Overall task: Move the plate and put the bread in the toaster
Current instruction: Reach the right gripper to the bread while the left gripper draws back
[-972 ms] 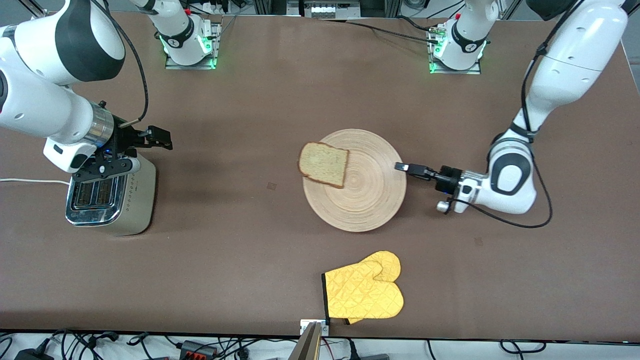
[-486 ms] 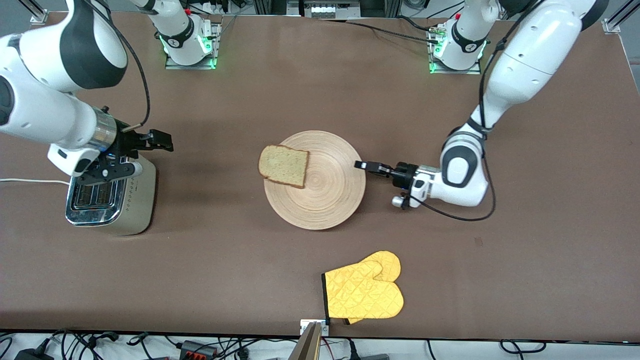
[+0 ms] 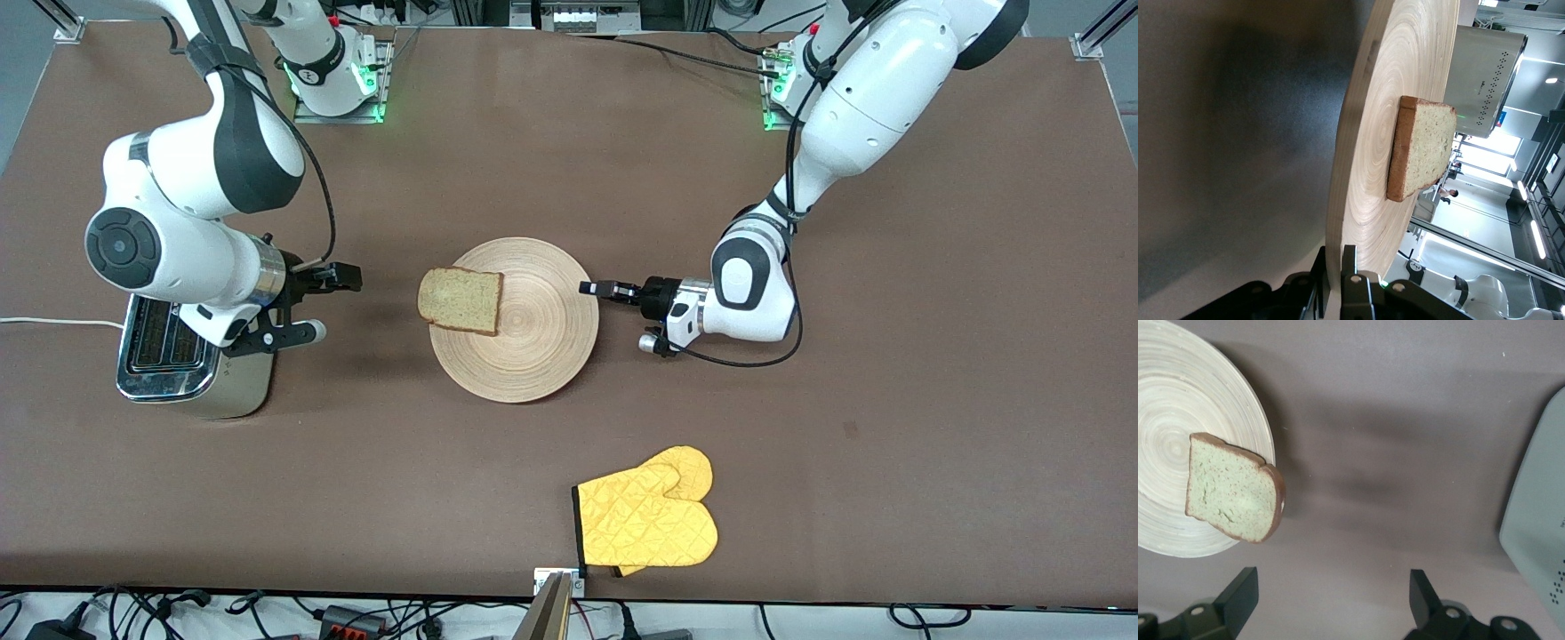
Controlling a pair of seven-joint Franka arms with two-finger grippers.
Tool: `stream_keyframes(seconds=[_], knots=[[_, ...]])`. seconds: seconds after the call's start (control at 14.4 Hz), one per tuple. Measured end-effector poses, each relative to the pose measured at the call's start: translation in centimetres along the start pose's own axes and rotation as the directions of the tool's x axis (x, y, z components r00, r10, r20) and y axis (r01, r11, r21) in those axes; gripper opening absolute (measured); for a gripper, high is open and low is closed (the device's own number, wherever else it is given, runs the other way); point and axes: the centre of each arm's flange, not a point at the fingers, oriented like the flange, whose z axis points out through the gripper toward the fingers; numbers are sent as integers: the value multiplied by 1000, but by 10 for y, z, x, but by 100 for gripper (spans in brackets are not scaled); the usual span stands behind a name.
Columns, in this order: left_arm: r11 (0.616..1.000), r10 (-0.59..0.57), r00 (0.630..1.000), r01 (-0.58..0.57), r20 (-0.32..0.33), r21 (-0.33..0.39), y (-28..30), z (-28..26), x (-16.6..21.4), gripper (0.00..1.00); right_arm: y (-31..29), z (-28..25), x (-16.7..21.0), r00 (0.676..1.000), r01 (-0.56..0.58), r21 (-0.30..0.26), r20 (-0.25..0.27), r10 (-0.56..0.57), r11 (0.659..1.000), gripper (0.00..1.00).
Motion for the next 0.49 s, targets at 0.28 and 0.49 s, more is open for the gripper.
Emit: stream_keyframes(seconds=[0.28,0.49], knots=[[1000,-11,1000,11,-14,17,-9,3,1,10,-2,5,1,993,-118,18,12,118,993,100],[1000,-18,1000,19,-4,21,-14,11,-1,10,-5,22,2,988,-147,76,51,144,986,100]])
